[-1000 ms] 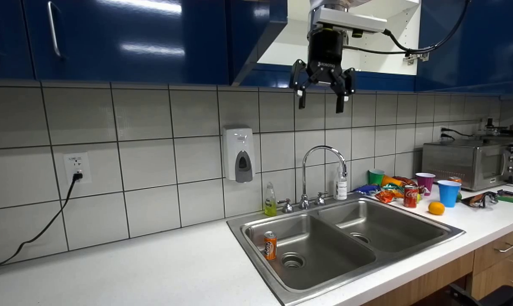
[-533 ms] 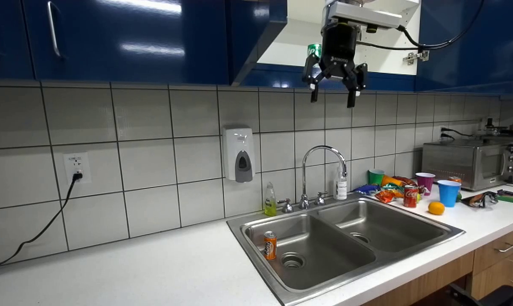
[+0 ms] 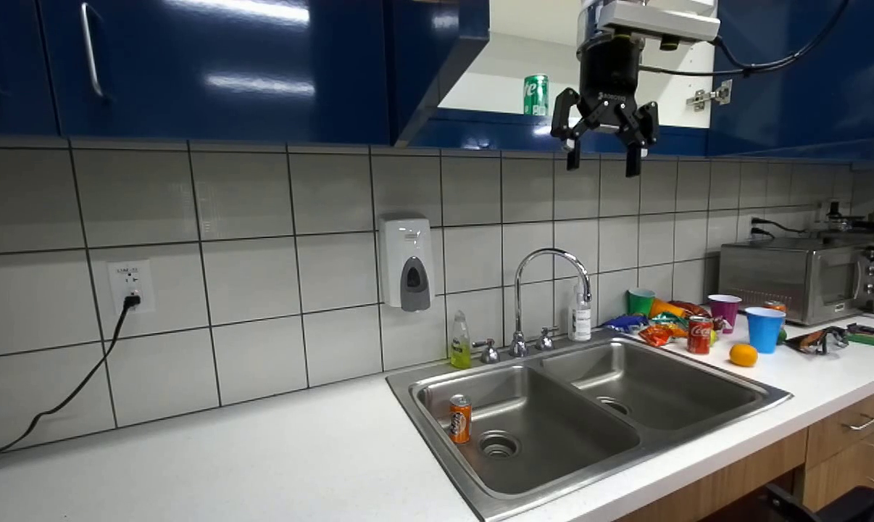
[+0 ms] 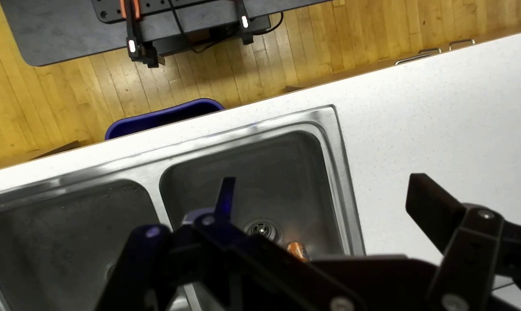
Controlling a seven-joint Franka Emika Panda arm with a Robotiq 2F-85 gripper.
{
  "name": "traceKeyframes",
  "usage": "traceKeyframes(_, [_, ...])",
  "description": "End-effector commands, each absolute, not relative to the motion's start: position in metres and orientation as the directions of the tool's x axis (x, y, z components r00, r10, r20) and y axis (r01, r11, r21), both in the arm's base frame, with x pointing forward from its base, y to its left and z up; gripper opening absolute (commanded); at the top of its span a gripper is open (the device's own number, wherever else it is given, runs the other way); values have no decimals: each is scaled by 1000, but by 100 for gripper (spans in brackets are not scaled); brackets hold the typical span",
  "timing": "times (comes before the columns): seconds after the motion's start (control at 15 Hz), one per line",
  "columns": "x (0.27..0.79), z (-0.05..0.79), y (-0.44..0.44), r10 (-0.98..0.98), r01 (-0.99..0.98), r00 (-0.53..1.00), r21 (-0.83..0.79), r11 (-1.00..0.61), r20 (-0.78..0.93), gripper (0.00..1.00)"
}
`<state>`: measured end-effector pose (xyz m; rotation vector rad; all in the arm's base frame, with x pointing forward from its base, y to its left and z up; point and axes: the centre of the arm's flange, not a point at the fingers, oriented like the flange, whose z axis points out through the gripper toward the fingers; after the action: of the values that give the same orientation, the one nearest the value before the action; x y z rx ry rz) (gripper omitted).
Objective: Remove the can from the cabinet
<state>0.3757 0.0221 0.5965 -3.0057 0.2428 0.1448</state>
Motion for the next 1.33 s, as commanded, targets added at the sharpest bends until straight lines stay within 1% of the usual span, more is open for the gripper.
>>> traceKeyframes(0.0, [375,610,2,-154,-161,983,-74,-984,-97,100])
traceKeyframes(0.2, [376,617,-10,-169,-173,982,-52,-984,-82,100])
traceKeyframes(0.73, [383,639,-34,-106,-106,994,-27,-994,-25,100])
traceKeyframes(1.27, [401,666,-48,-130,-129,990,-18,-992,54,100])
